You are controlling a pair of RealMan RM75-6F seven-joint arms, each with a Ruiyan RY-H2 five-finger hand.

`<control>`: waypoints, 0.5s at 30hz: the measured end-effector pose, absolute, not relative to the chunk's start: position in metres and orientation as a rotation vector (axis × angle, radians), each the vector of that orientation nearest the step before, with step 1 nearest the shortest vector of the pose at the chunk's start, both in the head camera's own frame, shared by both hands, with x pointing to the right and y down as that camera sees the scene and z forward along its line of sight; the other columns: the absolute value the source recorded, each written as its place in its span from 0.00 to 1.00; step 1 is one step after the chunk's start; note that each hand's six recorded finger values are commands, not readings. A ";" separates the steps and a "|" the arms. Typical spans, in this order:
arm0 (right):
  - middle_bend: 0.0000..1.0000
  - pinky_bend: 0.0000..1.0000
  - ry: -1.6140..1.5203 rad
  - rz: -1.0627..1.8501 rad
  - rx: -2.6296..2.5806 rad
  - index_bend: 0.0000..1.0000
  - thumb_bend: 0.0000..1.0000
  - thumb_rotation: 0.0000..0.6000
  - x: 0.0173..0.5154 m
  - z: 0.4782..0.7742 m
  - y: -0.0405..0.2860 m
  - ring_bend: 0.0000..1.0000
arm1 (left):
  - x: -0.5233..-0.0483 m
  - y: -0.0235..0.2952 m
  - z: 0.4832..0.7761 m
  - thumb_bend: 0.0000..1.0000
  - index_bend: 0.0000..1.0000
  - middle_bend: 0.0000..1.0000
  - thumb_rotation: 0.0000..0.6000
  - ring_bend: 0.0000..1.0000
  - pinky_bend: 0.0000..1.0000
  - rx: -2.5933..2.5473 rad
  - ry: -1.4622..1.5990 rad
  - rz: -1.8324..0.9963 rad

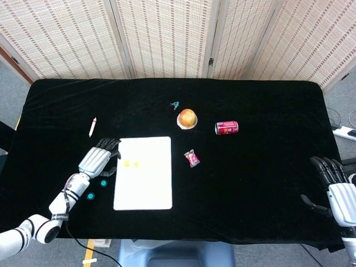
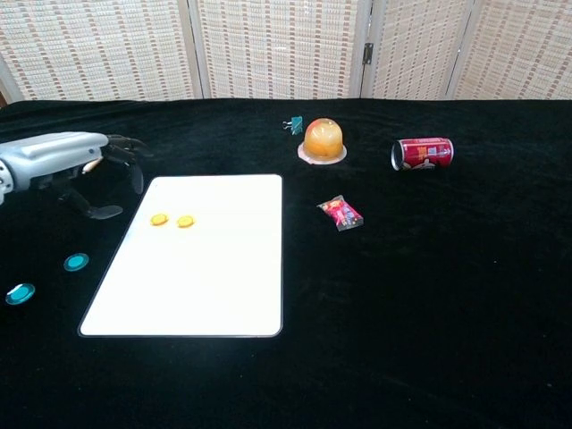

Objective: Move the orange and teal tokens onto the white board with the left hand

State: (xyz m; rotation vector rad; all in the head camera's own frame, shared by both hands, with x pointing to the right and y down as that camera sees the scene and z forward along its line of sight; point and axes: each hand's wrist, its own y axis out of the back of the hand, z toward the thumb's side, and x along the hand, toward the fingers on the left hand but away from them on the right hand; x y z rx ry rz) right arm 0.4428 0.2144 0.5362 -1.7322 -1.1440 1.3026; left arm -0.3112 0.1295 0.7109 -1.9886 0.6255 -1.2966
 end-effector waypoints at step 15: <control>0.11 0.02 -1.126 1.273 -1.756 0.06 0.27 1.00 0.435 0.540 0.212 0.03 | -0.348 0.187 0.713 0.42 0.43 0.13 1.00 0.01 0.00 -1.987 0.561 -1.348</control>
